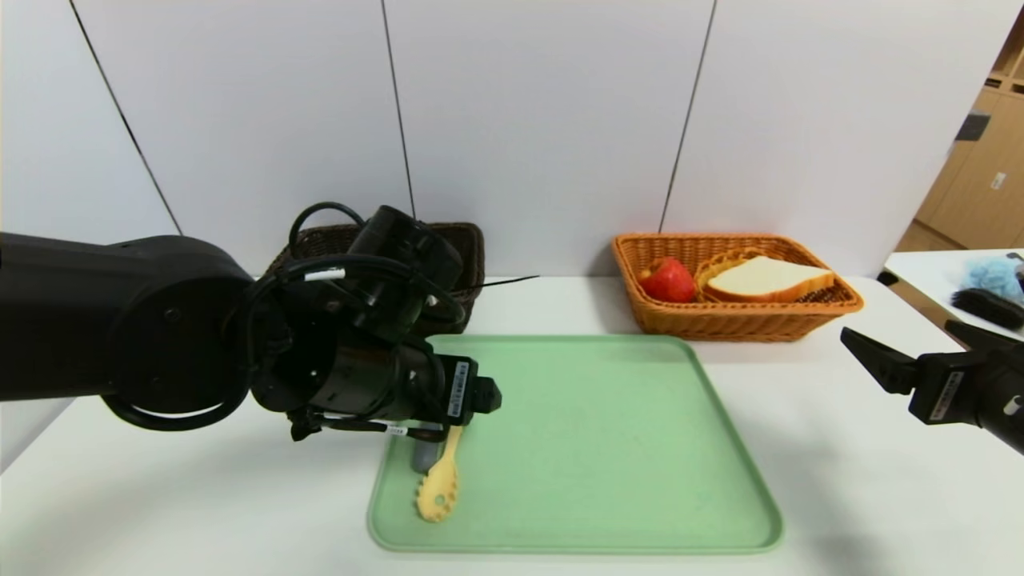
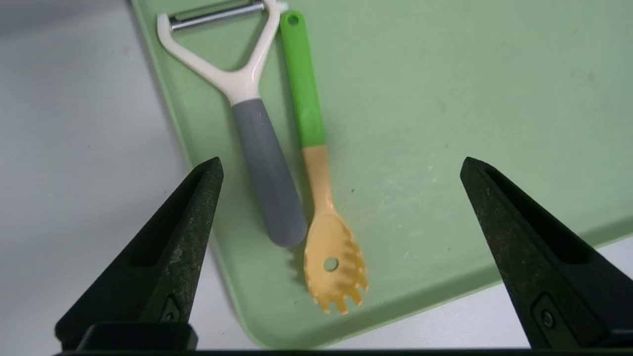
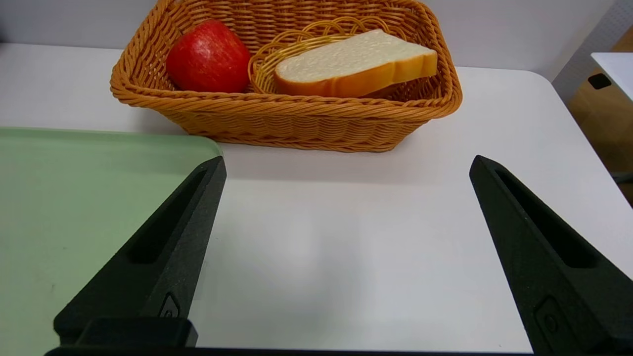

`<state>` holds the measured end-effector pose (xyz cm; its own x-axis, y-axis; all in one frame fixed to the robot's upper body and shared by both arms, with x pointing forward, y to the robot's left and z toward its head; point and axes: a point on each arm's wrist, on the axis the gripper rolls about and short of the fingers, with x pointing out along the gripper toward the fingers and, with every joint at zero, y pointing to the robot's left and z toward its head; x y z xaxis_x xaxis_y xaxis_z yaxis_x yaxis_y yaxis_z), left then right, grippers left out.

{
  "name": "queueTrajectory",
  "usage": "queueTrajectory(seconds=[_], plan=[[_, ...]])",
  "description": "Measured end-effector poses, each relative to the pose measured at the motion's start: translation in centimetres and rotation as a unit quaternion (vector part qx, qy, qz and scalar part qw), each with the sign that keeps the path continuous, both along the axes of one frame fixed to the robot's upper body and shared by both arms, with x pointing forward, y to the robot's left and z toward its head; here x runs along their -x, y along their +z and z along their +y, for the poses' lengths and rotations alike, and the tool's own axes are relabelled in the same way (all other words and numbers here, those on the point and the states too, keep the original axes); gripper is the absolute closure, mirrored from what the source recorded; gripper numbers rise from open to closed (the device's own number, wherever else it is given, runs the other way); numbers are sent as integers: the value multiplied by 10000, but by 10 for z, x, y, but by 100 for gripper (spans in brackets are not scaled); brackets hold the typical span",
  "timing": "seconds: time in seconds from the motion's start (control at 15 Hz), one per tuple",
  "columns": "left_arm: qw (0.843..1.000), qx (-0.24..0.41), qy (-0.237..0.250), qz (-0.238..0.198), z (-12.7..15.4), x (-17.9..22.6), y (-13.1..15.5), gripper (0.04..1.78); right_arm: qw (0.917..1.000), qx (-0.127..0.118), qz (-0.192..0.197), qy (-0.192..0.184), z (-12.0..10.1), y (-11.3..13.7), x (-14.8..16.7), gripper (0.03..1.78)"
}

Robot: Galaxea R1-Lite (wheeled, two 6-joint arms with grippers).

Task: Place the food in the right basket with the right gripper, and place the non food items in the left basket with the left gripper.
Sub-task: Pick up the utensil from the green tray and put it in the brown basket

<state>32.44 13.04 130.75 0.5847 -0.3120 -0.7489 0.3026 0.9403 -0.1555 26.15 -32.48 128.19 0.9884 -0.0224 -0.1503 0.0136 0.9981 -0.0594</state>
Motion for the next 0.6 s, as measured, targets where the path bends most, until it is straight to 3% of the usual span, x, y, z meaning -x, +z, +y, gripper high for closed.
queueTrajectory(seconds=[0.2,0.6], plan=[[9967,-642,-389,299,-4,-5,-3,13,10000,6,75,6,0,-4,2,11],[9959,-665,-452,410,-25,-15,-14,13,9999,1,129,9,0,-8,4,11]])
